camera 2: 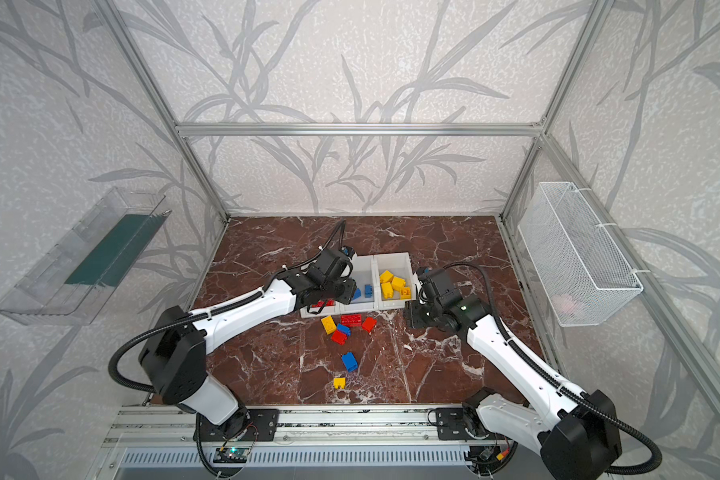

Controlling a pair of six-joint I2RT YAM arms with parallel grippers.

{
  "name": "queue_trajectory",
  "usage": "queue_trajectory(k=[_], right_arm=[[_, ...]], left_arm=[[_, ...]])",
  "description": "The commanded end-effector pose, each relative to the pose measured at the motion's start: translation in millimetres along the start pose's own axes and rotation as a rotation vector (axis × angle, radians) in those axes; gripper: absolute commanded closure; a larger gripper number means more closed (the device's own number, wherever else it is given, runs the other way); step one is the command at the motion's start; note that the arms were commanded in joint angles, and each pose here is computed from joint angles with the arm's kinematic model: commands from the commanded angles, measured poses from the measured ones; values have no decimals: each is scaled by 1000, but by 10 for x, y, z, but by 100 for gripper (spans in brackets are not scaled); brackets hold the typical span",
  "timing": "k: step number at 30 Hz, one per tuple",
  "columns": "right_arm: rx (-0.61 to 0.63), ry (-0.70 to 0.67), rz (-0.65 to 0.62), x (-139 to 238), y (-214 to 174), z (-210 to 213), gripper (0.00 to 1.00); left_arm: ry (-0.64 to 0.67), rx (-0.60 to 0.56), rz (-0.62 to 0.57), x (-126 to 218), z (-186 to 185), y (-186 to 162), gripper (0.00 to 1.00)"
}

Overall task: Sort the legos into containers by color
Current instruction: 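Carry the blue brick with the left gripper into the middle compartment, release, then grasp a blue brick near the table edge with the right gripper while the left withdraws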

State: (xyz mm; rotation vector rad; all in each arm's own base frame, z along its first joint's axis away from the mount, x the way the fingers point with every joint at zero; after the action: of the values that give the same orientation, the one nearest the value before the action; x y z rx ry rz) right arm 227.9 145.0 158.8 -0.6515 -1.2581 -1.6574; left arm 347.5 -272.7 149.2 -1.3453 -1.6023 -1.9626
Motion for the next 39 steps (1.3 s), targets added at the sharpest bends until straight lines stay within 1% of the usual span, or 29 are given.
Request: queue_trajectory(k=[1,4,7,9,11,14,15,16,18,21,27,29,34,39], right_arm=[[-46,36,17,59,-135,10,40],[-57,49,32,69,-270,6,40],[-67,30,49,66,-389,-57,40],[-74,18,52,81,-431,-94,40],[-73,9,47,110,-445,-115,40],[-76,1,26,174,-424,-130,40],[-77,-3,23,191,-423,-135,40],[-77,-4,20,208,-418,-136,40],[-77,-5,19,228,-413,-132,40],[-80,-11,28,237,-428,-141,40],[-80,-23,40,255,-431,-141,40],[-78,-29,44,261,-428,-130,41],[-63,-38,53,234,-434,-49,40],[-19,-49,84,137,-469,94,41]], left_arm=[[-8,-21,17,-186,53,141,72],[-9,1,25,-376,91,250,72],[-6,19,45,-512,140,325,72],[-12,25,56,-580,149,354,70],[-25,33,52,-605,153,398,64],[-51,33,43,-614,134,432,47],[-51,36,39,-600,140,442,42],[-50,44,36,-582,155,449,40],[-48,58,30,-530,169,435,38],[-59,94,-15,-422,177,417,38],[-137,133,-151,-28,137,415,37],[-131,137,-175,108,161,359,36],[-106,165,-201,370,259,53,36],[-69,190,-193,564,365,-288,35]])
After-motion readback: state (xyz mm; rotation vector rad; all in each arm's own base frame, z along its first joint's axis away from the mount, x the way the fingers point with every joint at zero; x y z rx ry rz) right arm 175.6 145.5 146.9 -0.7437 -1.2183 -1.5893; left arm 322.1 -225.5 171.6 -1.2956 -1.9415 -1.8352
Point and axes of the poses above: each gripper's point midway between its finger pads, its own x axis back along the fingers, its own z axis along the line the jaws close on, y = z × x, the point moved 2 cm from there along x, back along the fingers, and after that the axes turned 5 degrees about -x, right-handed, at the moved point
